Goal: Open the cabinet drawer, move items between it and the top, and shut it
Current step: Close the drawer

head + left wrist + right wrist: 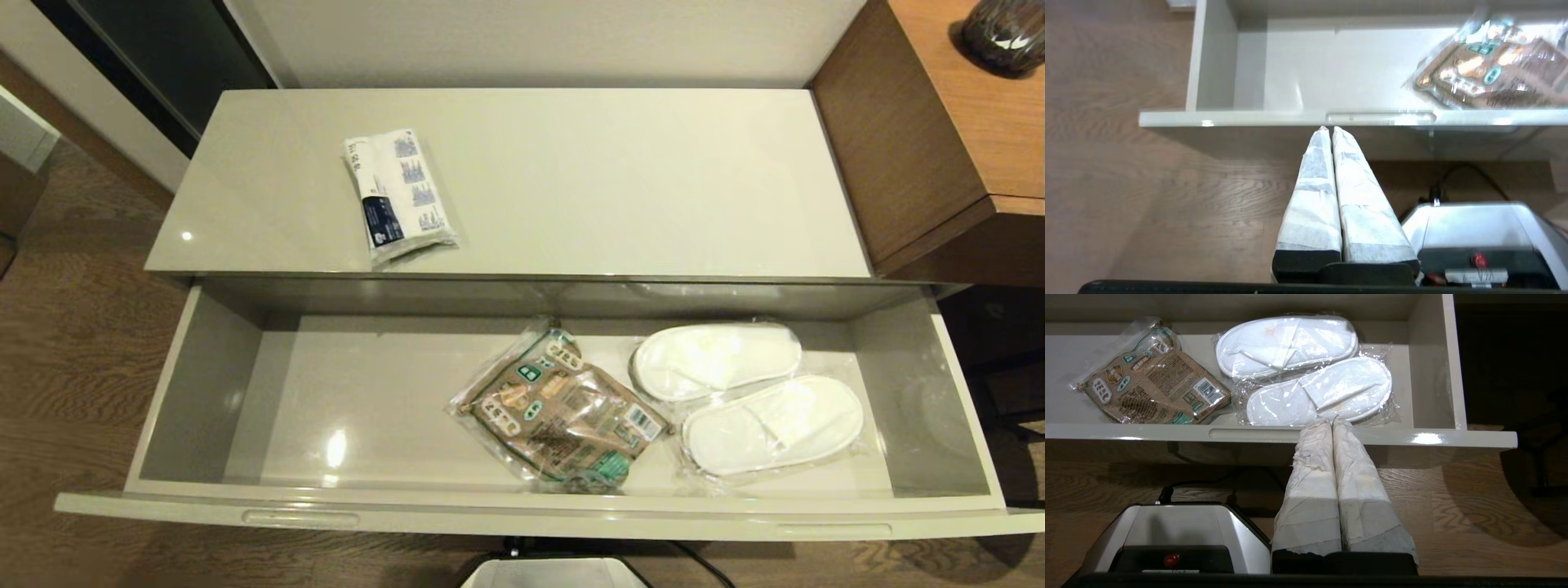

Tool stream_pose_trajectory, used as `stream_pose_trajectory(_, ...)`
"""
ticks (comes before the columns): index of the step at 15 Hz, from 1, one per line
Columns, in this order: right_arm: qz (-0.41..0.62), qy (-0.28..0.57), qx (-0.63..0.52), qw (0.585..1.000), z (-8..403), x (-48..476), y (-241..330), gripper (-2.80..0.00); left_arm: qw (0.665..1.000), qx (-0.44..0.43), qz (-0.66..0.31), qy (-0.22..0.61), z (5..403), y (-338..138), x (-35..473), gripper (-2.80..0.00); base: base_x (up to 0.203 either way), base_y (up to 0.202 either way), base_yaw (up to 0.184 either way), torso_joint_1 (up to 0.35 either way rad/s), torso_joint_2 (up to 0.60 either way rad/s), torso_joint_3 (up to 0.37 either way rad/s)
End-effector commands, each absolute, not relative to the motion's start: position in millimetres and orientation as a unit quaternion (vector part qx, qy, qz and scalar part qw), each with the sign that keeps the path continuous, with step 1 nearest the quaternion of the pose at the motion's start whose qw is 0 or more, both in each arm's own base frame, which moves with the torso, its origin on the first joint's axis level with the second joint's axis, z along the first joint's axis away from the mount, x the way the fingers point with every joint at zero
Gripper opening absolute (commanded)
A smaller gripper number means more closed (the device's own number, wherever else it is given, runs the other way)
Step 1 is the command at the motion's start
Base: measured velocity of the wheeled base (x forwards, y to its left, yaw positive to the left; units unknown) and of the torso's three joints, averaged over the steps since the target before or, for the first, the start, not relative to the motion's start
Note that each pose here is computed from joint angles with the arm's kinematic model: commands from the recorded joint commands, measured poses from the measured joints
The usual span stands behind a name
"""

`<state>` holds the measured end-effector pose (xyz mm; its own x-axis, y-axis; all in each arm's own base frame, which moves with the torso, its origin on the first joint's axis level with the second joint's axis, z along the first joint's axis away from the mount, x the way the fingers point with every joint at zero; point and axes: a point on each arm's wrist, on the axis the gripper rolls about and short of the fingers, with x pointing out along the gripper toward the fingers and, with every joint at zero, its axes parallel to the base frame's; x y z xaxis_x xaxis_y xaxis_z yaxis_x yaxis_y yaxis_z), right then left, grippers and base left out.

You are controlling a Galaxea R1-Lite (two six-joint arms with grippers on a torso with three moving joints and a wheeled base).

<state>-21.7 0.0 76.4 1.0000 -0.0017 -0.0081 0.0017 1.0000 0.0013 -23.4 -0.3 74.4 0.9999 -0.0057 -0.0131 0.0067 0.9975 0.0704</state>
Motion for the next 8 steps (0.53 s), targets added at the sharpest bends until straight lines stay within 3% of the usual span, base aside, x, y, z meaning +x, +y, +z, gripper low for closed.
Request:
stream_pose_trajectory(1, -0.001, 0.005, 0.001, 1.0, 76, -22, 0, -2.8, 0.999, 0.037, -0.003, 0.006, 75, 0, -23, -2.8, 0.0, 0.0, 0.0, 0.0, 0.0, 0.0)
stream_pose_trajectory(3, -0.001, 0.005, 0.001, 1.0, 76, -22, 0, -2.8, 0.999, 0.05, -0.005, 0.006, 76, 0, -23, -2.8, 0.0, 0.0, 0.0, 0.0, 0.0, 0.0)
stream_pose_trajectory(5, -0.001, 0.005, 0.001, 1.0, 76, -22, 0, -2.8, 0.998, 0.059, -0.006, 0.009, 103, 0, -27, -2.8, 0.0, 0.0, 0.0, 0.0, 0.0, 0.0)
stream_pose_trajectory(6, -0.001, 0.005, 0.001, 1.0, 76, -22, 0, -2.8, 0.998, 0.051, -0.008, 0.04, 119, 0, -26, -2.8, 0.0, 0.0, 0.0, 0.0, 0.0, 0.0)
stream_pose_trajectory(8, -0.001, 0.005, 0.001, 1.0, 76, -22, 0, -2.8, 0.982, 0.031, -0.012, 0.188, 127, 0, -13, -2.8, 0.0, 0.0, 0.0, 0.0, 0.0, 0.0)
